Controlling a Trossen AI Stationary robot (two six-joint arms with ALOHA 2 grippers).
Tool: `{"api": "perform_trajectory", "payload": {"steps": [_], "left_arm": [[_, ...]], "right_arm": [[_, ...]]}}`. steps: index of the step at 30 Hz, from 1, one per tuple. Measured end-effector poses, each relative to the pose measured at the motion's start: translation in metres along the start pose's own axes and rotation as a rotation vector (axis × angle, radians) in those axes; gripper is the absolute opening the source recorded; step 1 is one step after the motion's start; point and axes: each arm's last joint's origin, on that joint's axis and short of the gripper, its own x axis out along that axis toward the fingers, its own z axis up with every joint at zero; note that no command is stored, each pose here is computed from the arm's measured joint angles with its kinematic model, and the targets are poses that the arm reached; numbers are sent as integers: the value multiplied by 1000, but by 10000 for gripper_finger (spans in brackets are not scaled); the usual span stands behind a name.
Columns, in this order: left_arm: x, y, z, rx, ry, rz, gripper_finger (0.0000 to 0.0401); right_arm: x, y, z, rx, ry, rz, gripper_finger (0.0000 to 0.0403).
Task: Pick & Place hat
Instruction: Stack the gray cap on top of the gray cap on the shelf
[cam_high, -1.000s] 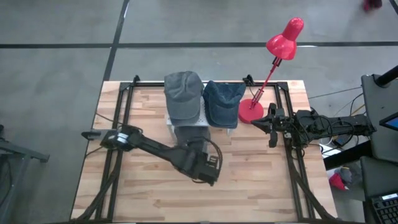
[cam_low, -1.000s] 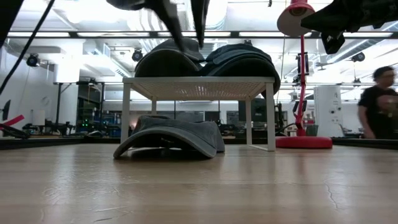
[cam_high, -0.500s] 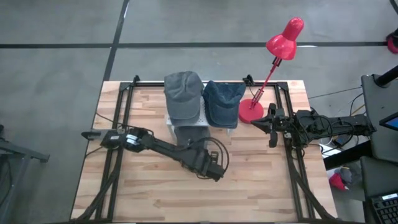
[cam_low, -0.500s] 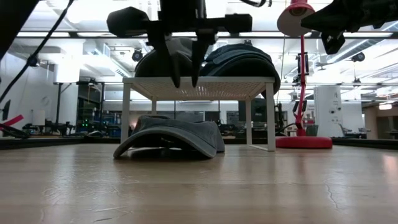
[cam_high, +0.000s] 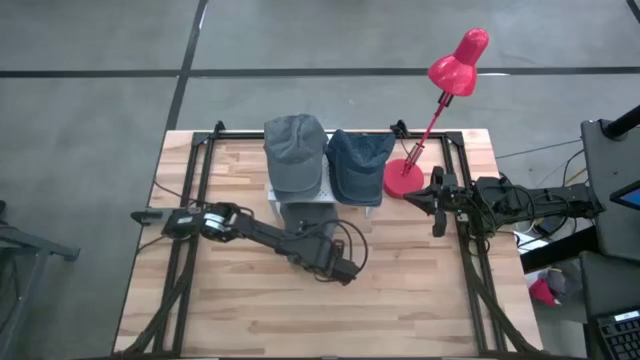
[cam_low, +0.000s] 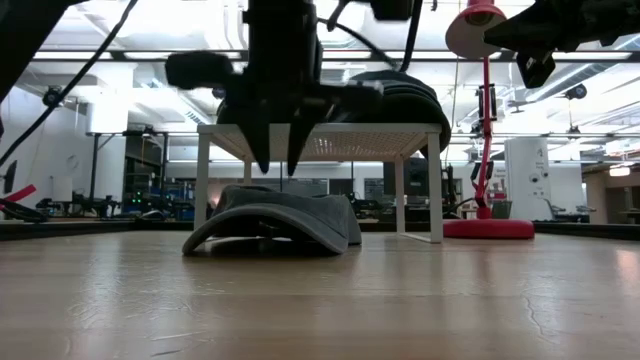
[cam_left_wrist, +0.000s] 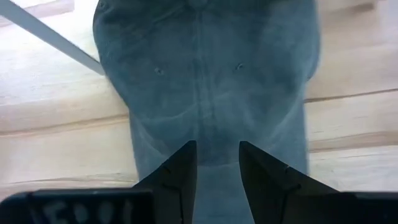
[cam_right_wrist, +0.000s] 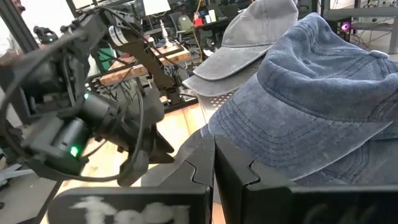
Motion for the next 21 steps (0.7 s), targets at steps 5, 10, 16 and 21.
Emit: {"api": "perform_trajectory", "payload": {"steps": [5,10,16,21], "left_arm": [[17,-1,-10,-2,3,1,117],[34,-3,-20,0,32,-28,117],[31,-9,-33,-1,187,-88,117],[2,-13,-42,4,294,-167,117]], "right_arm": [[0,0,0,0,0,0,8],[0,0,0,0,0,0,8],[0,0,0,12,0,0,8],[0,0,0,12,0,0,8]]}}
